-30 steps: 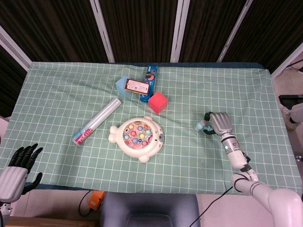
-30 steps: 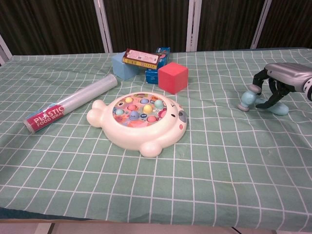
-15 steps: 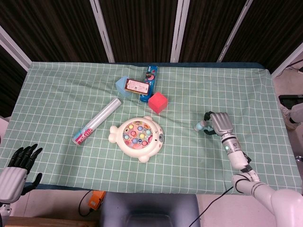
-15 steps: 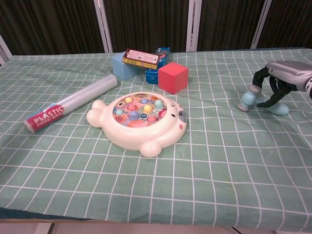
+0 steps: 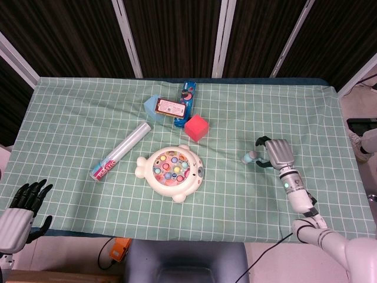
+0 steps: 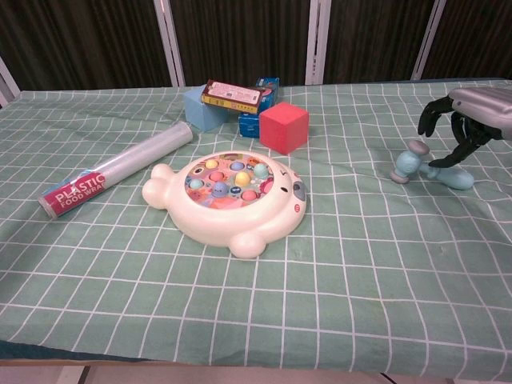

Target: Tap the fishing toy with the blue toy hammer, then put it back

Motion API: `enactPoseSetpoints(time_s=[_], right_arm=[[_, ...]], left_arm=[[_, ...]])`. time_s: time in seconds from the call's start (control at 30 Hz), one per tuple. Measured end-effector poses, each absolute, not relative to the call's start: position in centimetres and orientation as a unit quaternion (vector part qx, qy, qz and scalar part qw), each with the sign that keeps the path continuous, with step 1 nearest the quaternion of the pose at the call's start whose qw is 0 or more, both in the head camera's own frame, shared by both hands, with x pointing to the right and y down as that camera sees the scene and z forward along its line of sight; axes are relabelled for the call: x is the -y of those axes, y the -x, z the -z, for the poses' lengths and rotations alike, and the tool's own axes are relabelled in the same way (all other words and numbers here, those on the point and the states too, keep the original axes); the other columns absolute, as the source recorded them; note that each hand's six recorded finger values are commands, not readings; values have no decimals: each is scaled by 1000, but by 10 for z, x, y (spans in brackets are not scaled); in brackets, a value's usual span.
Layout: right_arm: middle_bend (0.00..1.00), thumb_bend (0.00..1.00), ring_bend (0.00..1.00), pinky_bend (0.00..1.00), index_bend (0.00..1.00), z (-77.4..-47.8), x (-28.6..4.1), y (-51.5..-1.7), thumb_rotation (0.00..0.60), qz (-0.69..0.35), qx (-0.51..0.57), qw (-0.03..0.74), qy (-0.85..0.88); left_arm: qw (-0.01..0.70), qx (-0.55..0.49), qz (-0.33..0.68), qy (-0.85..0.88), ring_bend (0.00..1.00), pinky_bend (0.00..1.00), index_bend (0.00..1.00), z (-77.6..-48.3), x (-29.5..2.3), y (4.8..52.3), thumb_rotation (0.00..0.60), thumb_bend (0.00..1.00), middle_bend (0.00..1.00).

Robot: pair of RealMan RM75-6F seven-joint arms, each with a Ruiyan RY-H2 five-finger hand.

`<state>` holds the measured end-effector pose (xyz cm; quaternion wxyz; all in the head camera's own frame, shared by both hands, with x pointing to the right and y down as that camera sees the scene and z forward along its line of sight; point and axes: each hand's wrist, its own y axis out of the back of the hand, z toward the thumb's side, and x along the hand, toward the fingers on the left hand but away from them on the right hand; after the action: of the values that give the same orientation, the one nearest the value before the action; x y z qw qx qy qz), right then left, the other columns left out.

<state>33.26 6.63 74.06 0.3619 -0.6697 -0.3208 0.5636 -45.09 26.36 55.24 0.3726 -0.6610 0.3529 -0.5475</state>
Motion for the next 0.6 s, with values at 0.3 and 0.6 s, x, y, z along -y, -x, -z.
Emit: enactPoseSetpoints(time_s=[0.3, 0.6], right_arm=[[245, 276, 264, 363, 250, -715, -79, -336, 600, -541, 336, 366, 678], [0, 232, 0, 0, 0, -664, -153, -340, 600, -537, 303, 364, 698]], left_arm=[[376, -356, 545, 659, 0, 67, 0, -551, -263, 450, 600, 413, 1], [388, -364, 529, 661, 0, 61, 0, -550, -260, 449, 600, 413, 0]])
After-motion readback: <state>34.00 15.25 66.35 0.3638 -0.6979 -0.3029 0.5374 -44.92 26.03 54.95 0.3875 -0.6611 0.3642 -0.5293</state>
